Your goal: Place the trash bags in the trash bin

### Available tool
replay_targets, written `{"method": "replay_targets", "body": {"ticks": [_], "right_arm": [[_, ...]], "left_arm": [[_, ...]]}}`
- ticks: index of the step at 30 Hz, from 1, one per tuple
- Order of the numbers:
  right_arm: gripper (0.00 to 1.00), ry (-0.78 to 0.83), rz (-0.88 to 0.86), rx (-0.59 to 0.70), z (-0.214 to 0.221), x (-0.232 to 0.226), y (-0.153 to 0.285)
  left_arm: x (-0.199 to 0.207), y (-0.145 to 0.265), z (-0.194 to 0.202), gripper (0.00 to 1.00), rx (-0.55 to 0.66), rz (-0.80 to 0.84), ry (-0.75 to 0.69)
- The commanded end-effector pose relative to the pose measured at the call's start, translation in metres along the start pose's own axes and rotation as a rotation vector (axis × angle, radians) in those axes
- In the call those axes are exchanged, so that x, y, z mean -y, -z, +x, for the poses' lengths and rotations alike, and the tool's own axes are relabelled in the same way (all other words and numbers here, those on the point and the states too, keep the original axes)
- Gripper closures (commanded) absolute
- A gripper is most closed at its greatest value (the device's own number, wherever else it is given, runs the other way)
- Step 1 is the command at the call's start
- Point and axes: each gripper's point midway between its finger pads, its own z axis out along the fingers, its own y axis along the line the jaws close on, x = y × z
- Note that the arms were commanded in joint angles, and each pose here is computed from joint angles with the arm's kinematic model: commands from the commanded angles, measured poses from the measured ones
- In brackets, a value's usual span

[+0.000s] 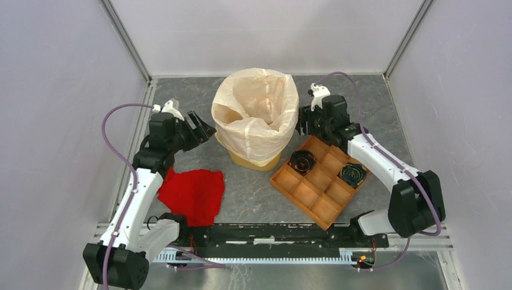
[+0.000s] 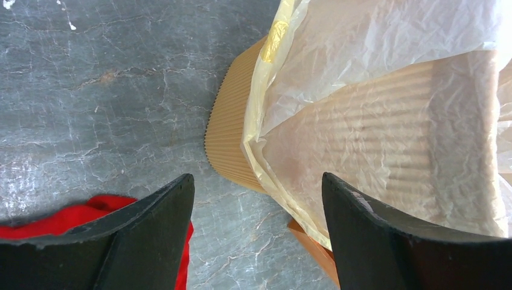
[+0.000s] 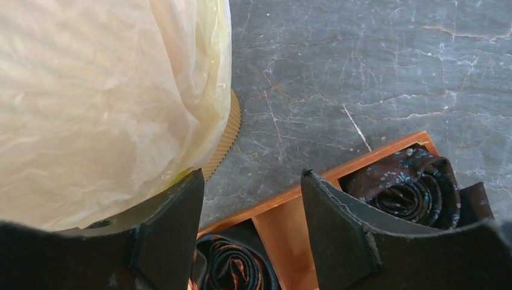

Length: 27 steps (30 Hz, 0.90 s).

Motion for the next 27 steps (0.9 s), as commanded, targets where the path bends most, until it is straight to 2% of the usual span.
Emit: {"method": "replay_targets", "body": {"ticks": [1,5,9,13,17,19,22,25,27], "right_arm": [[0.32,0.012,0.08,0.094,-0.039,0.011,0.018],[0.27,0.075,0.333,0.082,-0.052,0.052,0.061],[0.22,0.139,0.383,0.147,-0.089,0.054,0.102],[0.14,0.206,0.189,0.293,-0.147,0.009,0.124],[0.12,0.254,-0.088,0.363,-0.187,-0.059,0.118],[0.12,0.286,-0.209,0.342,-0.195,-0.098,0.105],[0.13,0.351,-0.301,0.284,-0.201,-0.146,0.082],[0.22,0.429,-0.3,0.187,-0.189,-0.173,0.059],[0.26,0.487,-0.241,0.117,-0.172,-0.176,0.039]], "left_arm": [[0.014,0.003,-0.016,0.16,0.045,0.048,-0.034],[0.013,0.007,-0.027,0.16,0.077,0.019,-0.058],[0.015,0.012,-0.04,0.15,0.118,-0.001,-0.079],[0.017,0.012,-0.039,0.14,0.118,0.013,-0.076],[0.013,0.008,-0.028,0.12,0.086,0.018,-0.064],[0.01,0.006,-0.021,0.12,0.065,0.019,-0.06],[0.006,0.004,-0.013,0.11,0.044,0.015,-0.053],[0.004,0.004,-0.008,0.11,0.036,0.016,-0.052],[0.002,0.004,-0.006,0.11,0.033,0.014,-0.054]]}}
